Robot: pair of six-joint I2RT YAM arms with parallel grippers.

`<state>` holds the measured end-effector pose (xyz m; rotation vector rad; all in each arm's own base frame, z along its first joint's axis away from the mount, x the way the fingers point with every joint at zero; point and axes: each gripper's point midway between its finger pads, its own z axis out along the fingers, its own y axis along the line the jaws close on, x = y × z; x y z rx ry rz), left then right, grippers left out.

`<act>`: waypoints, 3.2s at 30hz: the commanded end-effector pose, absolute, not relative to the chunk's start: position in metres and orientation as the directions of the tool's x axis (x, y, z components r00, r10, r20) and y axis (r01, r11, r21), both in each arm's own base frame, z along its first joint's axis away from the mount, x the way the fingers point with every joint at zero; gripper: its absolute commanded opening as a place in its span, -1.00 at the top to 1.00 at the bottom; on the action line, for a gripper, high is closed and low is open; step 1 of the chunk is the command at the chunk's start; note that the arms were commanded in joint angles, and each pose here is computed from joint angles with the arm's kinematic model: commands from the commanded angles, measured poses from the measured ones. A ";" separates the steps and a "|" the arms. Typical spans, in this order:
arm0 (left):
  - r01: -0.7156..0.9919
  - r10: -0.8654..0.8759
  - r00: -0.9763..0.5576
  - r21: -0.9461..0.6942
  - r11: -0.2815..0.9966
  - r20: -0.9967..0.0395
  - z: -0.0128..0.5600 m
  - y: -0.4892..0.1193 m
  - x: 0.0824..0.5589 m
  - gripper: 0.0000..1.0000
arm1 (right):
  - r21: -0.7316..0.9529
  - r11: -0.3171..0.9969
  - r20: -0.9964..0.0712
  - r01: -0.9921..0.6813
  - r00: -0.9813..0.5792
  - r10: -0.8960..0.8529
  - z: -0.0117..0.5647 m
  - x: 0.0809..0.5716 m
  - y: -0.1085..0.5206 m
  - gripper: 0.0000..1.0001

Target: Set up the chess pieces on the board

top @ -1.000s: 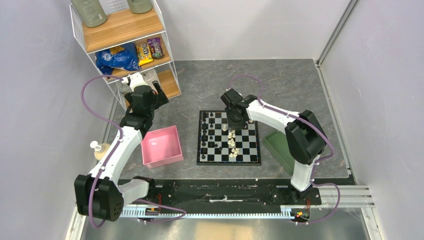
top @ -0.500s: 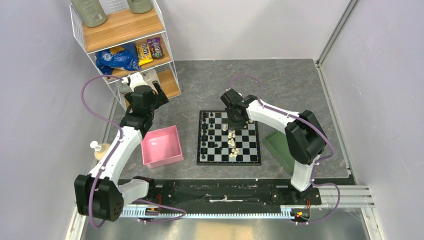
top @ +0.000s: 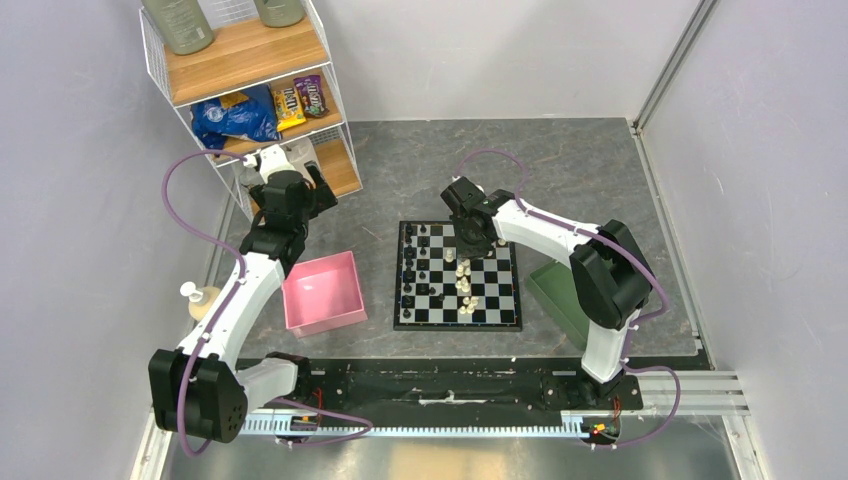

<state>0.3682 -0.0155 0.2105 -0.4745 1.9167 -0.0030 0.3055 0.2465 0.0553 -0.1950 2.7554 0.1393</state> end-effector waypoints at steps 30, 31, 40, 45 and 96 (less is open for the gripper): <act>-0.319 -0.338 -0.277 -0.246 0.915 -0.899 0.217 -0.015 0.372 -0.99 | 0.065 0.996 -0.547 -0.060 -0.837 -0.015 0.114 0.322 0.213 0.69; -0.319 -0.336 -0.275 -0.244 0.916 -0.901 0.218 -0.015 0.372 -0.99 | 0.065 0.997 -0.544 -0.041 -0.839 0.001 0.113 0.321 0.206 0.68; -0.315 -0.342 -0.273 -0.253 0.915 -0.899 0.219 -0.016 0.373 -0.99 | 0.094 0.995 -0.511 0.041 -0.856 0.084 0.097 0.316 0.168 0.68; -0.314 -0.340 -0.275 -0.250 0.916 -0.899 0.219 -0.016 0.373 -0.99 | 0.098 0.992 -0.488 0.076 -0.865 0.115 0.080 0.322 0.155 0.67; -0.305 -0.353 -0.289 -0.264 0.915 -0.890 0.214 -0.021 0.376 -0.99 | 0.210 0.978 -0.540 0.008 -0.833 0.123 0.125 0.321 0.171 0.15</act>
